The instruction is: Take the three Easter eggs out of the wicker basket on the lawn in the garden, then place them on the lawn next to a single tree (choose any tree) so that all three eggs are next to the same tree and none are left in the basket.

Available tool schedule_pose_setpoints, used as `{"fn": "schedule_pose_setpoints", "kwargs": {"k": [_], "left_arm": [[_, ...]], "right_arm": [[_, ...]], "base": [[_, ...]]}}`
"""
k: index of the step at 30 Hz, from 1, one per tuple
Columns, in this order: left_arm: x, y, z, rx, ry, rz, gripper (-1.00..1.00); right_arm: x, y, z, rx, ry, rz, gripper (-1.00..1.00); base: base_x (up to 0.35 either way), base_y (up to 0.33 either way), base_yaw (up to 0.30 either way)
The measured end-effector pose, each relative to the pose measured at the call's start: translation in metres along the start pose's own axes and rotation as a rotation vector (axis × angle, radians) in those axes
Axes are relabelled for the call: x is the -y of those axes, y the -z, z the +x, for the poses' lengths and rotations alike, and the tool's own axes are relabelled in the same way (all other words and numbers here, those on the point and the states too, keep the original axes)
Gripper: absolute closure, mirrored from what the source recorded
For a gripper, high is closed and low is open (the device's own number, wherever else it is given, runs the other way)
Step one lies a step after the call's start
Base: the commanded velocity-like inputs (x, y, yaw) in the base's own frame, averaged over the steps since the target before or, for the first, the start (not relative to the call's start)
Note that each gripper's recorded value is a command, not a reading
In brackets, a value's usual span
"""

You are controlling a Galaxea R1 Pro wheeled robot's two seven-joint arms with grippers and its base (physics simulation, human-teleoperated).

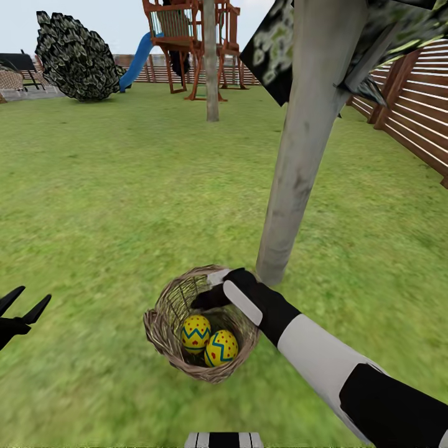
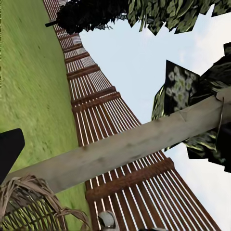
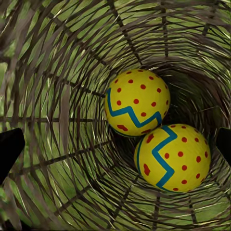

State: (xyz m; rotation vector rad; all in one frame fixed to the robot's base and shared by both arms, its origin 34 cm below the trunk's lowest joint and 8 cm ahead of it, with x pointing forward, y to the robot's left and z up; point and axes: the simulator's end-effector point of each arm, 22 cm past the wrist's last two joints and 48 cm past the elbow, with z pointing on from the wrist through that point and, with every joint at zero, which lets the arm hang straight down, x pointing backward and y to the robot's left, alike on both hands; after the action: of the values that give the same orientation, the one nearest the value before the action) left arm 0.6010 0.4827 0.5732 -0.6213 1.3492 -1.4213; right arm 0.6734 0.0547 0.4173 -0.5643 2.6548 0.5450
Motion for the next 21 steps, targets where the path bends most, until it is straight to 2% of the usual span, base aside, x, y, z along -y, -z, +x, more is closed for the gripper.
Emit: {"fn": "schedule_pose_setpoints", "kwargs": {"k": [4, 12, 21], "left_arm": [[-0.009, 0.001, 0.002, -0.003, 0.007, -0.017, -1.00], [-0.027, 0.004, 0.007, -0.009, 0.021, -0.049, -1.00], [-0.047, 0.008, 0.012, -0.015, 0.037, -0.084, -1.00]], "right_arm": [[-0.007, -0.008, 0.002, 0.000, -0.004, -0.045, -1.00], [-0.001, -0.024, -0.004, 0.052, -0.029, -0.051, -1.00], [0.004, -0.040, -0.003, 0.074, -0.051, -0.055, -1.00]], "base": [[0.000, 0.000, 0.000], [0.000, 0.000, 0.000], [0.000, 0.000, 0.000]]}}
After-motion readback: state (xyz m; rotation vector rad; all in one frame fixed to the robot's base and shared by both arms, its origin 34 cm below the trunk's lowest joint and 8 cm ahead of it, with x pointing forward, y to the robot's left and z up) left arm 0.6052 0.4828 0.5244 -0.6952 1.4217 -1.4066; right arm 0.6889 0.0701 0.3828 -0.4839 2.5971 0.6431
